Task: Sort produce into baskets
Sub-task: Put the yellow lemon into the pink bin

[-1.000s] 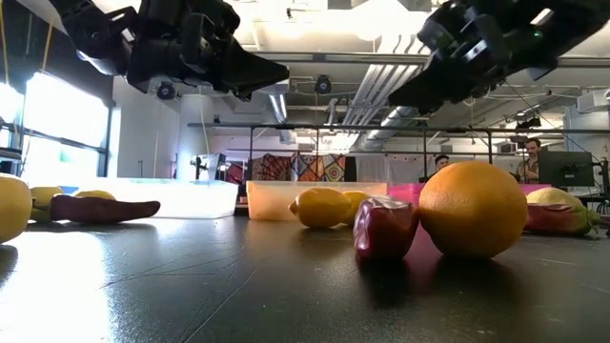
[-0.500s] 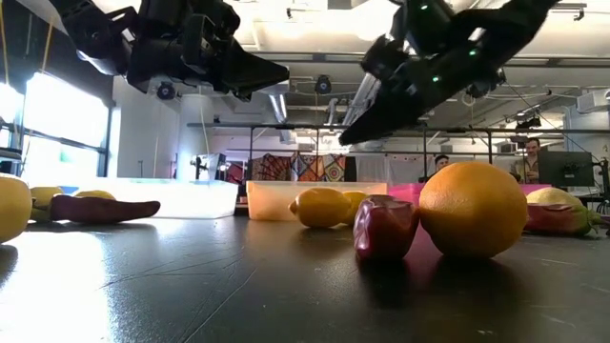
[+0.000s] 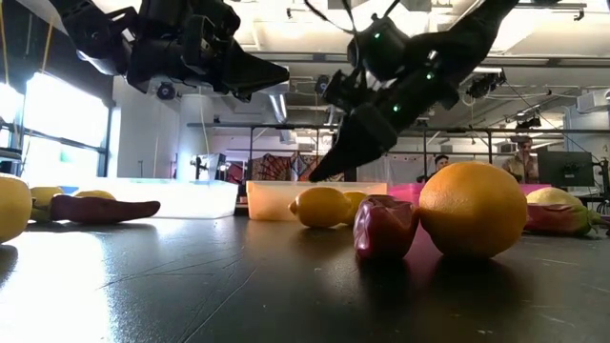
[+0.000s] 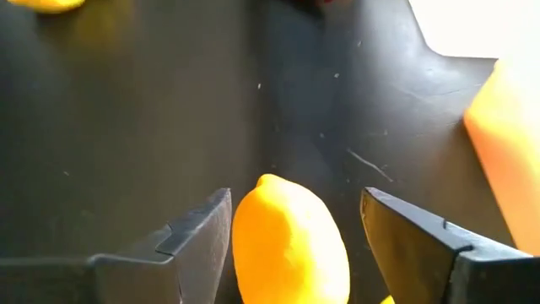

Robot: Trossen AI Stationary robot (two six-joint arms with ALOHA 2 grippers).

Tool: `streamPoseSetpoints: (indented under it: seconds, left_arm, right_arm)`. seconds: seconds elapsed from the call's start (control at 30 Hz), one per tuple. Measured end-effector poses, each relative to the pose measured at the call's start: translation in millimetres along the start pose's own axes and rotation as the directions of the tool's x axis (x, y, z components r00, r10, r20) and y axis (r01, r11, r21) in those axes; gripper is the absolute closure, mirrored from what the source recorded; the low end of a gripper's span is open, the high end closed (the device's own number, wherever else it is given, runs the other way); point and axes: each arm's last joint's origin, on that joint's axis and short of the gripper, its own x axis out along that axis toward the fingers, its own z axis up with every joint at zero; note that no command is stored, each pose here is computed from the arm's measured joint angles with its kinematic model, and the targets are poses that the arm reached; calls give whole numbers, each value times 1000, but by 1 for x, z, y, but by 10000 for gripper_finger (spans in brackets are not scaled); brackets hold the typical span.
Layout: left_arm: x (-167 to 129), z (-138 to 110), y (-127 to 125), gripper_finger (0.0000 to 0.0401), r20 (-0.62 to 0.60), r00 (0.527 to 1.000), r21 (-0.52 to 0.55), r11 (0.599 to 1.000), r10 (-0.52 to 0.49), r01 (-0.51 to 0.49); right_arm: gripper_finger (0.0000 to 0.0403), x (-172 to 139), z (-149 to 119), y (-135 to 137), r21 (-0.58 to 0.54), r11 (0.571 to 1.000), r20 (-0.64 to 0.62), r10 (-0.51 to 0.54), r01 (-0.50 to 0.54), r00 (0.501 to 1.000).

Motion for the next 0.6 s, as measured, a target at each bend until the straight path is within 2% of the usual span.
streamPoseSetpoints:
  seconds: [0.2, 0.6]
  left_arm:
    - [0, 0, 0, 359, 0, 1000, 0, 1000, 0, 0]
    - [0, 0, 0, 359, -2, 1000, 8, 1000, -1, 1]
  right_arm:
    - [147, 11, -3, 0, -15, 1000, -48, 7, -8, 999]
    - [147, 11, -8, -2, 23, 1000, -108, -1, 3, 994]
